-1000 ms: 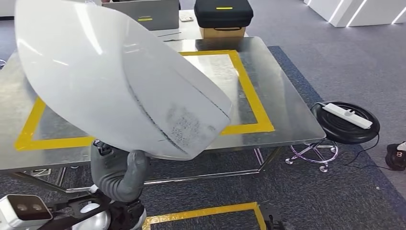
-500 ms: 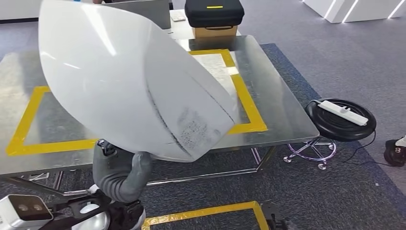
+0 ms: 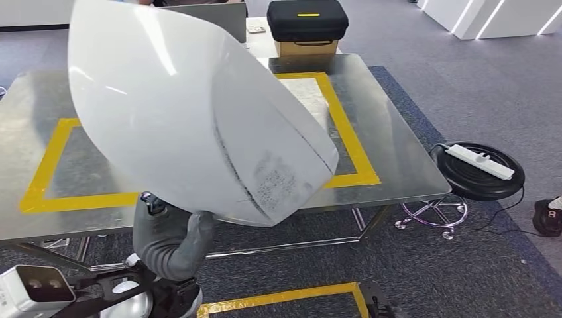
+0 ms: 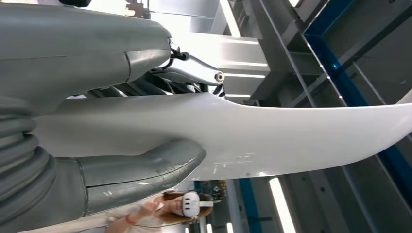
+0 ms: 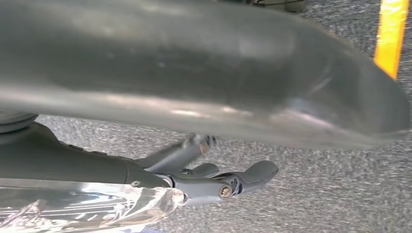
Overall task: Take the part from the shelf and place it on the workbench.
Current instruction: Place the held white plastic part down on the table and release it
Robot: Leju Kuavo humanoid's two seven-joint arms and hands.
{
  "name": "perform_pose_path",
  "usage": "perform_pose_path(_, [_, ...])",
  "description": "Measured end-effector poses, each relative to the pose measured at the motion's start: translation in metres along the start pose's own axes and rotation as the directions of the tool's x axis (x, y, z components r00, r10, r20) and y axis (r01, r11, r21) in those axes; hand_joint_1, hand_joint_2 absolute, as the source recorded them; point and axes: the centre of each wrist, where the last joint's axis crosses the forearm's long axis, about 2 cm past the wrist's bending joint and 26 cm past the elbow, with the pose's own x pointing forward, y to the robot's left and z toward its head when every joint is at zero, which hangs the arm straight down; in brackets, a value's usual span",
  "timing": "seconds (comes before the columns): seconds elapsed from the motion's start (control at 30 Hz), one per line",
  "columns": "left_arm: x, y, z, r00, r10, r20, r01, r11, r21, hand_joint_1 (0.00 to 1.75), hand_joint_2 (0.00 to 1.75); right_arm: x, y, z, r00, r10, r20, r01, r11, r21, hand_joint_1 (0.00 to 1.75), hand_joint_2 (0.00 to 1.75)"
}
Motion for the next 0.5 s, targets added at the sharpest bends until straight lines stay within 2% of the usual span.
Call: perform_pose_path(0.5, [-0.0006, -0.0003, 0.0007, 1.000, -0.012, -0.002, 0.012, 1.000, 0.010, 1.75, 1.75, -0.0005, -0.0002, -0.0001, 1.000, 0.002, 0.000, -0.002, 1.000, 0.001, 0.00, 0.00])
